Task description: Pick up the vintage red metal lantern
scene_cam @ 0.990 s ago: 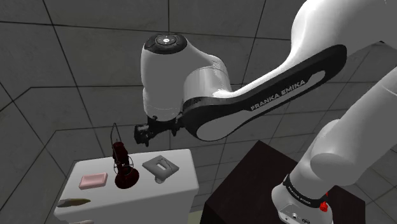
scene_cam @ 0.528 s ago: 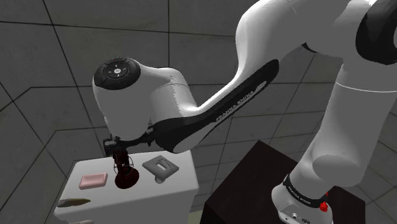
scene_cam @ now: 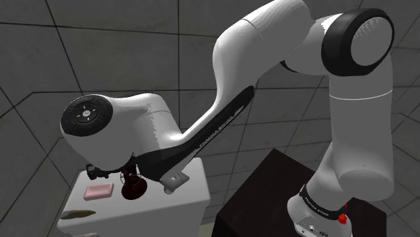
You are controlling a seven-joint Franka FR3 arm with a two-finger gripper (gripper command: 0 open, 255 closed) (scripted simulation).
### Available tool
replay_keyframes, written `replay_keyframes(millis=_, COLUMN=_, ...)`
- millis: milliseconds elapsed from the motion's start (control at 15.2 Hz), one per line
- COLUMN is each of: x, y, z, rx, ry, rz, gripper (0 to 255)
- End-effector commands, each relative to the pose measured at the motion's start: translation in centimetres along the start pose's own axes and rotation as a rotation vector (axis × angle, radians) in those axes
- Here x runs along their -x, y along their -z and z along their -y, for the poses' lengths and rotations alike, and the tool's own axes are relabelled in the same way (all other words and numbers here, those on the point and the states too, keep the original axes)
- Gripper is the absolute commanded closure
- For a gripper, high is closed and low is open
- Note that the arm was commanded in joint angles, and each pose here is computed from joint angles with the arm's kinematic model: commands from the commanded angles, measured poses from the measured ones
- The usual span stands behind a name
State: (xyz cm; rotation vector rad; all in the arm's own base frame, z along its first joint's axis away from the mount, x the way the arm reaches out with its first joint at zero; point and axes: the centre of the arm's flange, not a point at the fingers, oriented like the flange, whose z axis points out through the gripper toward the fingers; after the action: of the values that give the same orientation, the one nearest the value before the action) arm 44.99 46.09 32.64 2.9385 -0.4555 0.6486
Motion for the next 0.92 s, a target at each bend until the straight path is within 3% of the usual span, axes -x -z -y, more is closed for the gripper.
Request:
replay_keyframes(millis=0, x=0.4, y=-0.9, z=0.0, rx=0.000, ry=0.000, rz=-0.001, gripper=0)
replay_keyframes(millis=264, x=1.0, y=-2.2, z=0.1, rx=0.000, ry=0.000, rz=-0.001, gripper=0)
replay_keyframes(millis=330, x=1.0, y=-2.2, z=0.1, rx=0.000, ry=0.000, rz=-0.001, gripper=255)
replay_keyframes(millis=858, x=1.0, y=-2.2, z=0.1, rx=0.000, ry=0.000, rz=-0.001, gripper=255)
